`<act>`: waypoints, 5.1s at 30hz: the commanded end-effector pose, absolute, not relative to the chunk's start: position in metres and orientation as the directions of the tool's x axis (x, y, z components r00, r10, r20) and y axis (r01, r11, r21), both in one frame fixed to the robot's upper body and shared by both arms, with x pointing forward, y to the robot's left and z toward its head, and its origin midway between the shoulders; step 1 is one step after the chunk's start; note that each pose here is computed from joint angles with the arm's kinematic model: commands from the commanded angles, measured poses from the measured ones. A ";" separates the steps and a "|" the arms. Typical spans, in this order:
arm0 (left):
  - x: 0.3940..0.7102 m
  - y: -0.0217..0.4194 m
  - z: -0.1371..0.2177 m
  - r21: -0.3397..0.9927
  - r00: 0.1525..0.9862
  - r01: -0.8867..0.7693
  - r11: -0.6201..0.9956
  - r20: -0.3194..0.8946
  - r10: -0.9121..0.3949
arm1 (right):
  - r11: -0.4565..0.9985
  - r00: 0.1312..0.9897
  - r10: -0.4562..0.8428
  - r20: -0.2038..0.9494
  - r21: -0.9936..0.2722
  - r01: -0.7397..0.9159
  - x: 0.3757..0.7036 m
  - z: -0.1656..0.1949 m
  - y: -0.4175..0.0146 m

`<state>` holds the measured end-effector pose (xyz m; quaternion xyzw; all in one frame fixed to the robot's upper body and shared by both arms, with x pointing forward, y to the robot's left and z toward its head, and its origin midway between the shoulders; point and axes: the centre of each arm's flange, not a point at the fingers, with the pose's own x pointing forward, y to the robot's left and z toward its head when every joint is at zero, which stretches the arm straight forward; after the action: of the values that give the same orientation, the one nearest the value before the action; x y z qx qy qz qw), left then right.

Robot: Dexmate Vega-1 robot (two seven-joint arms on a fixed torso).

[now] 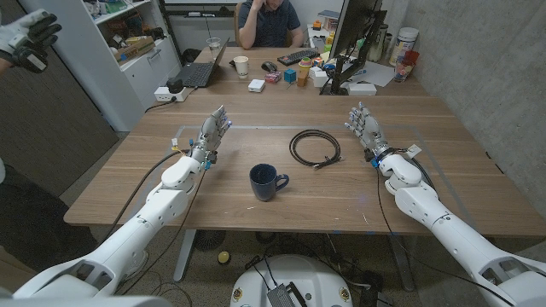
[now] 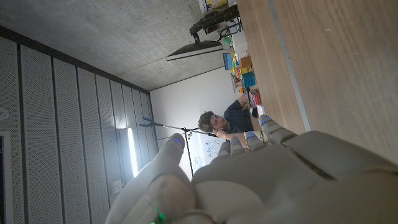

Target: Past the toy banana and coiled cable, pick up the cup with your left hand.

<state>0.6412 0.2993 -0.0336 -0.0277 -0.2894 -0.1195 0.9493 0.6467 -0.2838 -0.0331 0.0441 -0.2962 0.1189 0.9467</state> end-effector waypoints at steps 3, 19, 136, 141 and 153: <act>0.629 0.305 -0.036 0.036 0.795 0.268 0.963 0.557 -0.242 | 0.956 0.783 0.210 0.585 0.044 -0.289 0.640 -0.039 -0.280; 0.609 0.304 -0.012 0.190 0.760 0.177 0.966 0.597 -0.257 | 0.956 0.783 0.209 0.585 0.048 -0.291 0.638 -0.043 -0.280; 0.398 0.150 0.129 0.850 0.335 -0.507 0.143 0.347 -0.876 | 0.962 0.767 0.182 0.615 0.051 -0.270 0.642 -0.038 -0.284; 0.394 0.151 0.129 0.842 0.369 -0.533 0.083 0.320 -0.872 | 0.961 0.768 0.180 0.615 0.055 -0.270 0.642 -0.039 -0.284; 0.397 0.148 0.127 0.846 0.470 -0.530 -0.054 0.240 -0.849 | 0.961 0.766 0.183 0.617 0.053 -0.273 0.642 -0.039 -0.283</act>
<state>0.3952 0.1490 0.1283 0.6600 -0.5298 -0.1706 0.5045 0.6425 -0.2840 -0.0390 0.0691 -0.3190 0.1206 0.9375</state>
